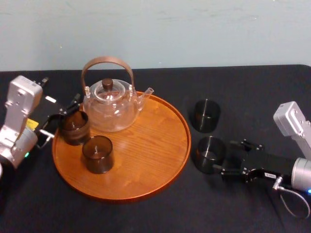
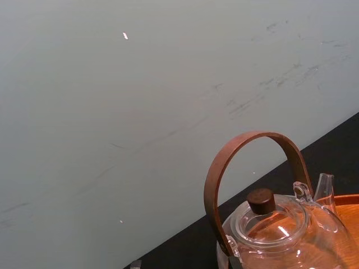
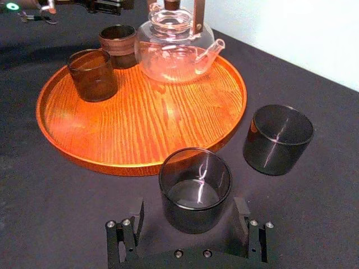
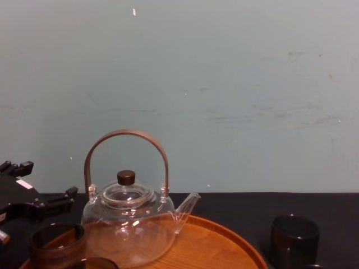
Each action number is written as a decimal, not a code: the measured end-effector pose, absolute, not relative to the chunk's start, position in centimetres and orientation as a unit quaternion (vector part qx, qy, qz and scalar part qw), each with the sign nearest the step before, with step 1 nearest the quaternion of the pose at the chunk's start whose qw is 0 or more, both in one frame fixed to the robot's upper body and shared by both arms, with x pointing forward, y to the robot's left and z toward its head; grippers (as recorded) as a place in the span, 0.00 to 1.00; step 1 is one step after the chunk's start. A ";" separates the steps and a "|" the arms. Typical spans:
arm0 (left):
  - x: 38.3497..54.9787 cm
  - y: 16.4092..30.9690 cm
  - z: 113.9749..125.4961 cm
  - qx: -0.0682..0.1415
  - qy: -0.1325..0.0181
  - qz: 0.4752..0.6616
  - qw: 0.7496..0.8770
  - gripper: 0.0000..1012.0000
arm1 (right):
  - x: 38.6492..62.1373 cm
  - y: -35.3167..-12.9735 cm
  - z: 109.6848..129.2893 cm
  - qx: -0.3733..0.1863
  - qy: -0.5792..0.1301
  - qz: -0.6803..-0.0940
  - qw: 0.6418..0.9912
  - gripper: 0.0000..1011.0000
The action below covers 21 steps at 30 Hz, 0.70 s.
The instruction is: Pick up the glass from the table and place it on the tray.
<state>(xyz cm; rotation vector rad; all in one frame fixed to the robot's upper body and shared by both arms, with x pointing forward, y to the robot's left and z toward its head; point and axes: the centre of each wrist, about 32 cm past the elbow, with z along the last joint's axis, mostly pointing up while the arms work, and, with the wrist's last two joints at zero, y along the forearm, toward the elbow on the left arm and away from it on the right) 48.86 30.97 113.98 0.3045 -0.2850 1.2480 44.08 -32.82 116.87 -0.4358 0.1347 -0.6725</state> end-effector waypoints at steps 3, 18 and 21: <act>48.9 31.0 114.0 0.141 -0.132 0.580 0.791 0.99 | 44.4 -32.7 116.8 -0.213 0.068 -0.328 0.918 0.99; 48.9 31.0 114.0 0.141 -0.132 0.580 0.791 0.99 | 46.2 -31.7 116.6 -0.220 0.072 -0.327 0.916 0.99; 48.9 31.0 114.0 0.141 -0.133 0.580 0.791 0.99 | 46.5 -31.5 116.6 -0.221 0.072 -0.326 0.917 0.99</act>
